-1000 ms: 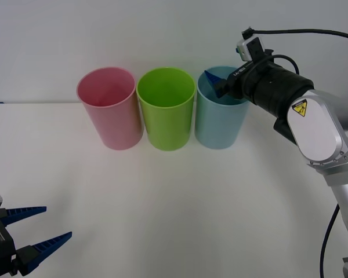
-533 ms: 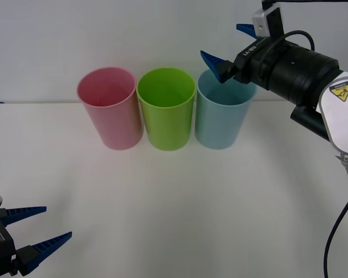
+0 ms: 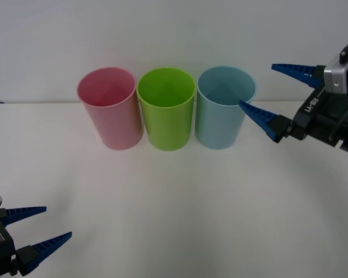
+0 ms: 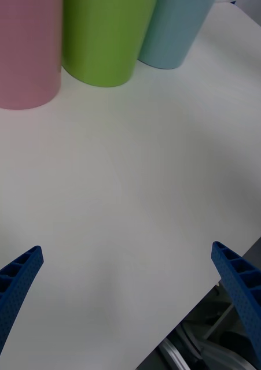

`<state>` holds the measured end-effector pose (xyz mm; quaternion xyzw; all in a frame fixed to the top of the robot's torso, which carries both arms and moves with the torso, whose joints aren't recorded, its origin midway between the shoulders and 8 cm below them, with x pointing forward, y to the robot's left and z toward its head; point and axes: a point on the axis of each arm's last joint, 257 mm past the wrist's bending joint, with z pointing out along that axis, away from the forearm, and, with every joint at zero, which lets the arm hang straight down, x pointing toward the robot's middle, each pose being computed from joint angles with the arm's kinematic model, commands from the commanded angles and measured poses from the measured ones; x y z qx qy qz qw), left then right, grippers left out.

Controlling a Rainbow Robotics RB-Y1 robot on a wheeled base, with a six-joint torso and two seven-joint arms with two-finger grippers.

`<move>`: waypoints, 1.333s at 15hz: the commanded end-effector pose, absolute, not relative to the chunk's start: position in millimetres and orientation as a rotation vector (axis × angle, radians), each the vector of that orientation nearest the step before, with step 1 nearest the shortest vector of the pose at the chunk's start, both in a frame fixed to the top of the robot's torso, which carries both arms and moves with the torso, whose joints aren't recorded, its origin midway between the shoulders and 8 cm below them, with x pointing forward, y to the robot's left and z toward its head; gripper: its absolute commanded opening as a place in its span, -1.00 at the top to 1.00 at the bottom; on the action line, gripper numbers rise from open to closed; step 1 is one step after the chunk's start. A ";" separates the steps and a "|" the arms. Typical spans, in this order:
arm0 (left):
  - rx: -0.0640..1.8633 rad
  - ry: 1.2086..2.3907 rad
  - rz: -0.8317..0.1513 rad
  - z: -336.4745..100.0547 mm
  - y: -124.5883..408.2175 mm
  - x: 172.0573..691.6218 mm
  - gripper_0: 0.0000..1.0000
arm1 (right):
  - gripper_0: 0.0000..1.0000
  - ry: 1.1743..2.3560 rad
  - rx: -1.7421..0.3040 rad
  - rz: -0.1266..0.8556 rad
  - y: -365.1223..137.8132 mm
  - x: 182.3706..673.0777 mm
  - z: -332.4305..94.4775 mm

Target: Put cans in the blue bin and PET bottles in the pink bin and trash in the green bin.

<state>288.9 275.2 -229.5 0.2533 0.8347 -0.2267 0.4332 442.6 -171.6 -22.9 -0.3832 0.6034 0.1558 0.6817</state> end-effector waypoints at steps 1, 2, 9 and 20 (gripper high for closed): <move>0.631 2.080 -0.565 -229.5 275.3 288.9 -1.00 | -1.00 1.369 -0.896 0.331 -189.0 417.4 -61.5; 0.631 2.080 -0.565 -229.5 275.3 288.9 -1.00 | -1.00 1.377 -0.911 0.320 -193.0 409.3 -75.8; 0.631 2.080 -0.565 -229.5 275.3 288.9 -1.00 | -1.00 1.470 -1.007 0.267 -209.0 364.1 -154.6; 0.631 2.080 -0.565 -229.5 275.3 288.9 -1.00 | -1.00 1.578 -1.062 0.264 -238.5 328.0 -211.0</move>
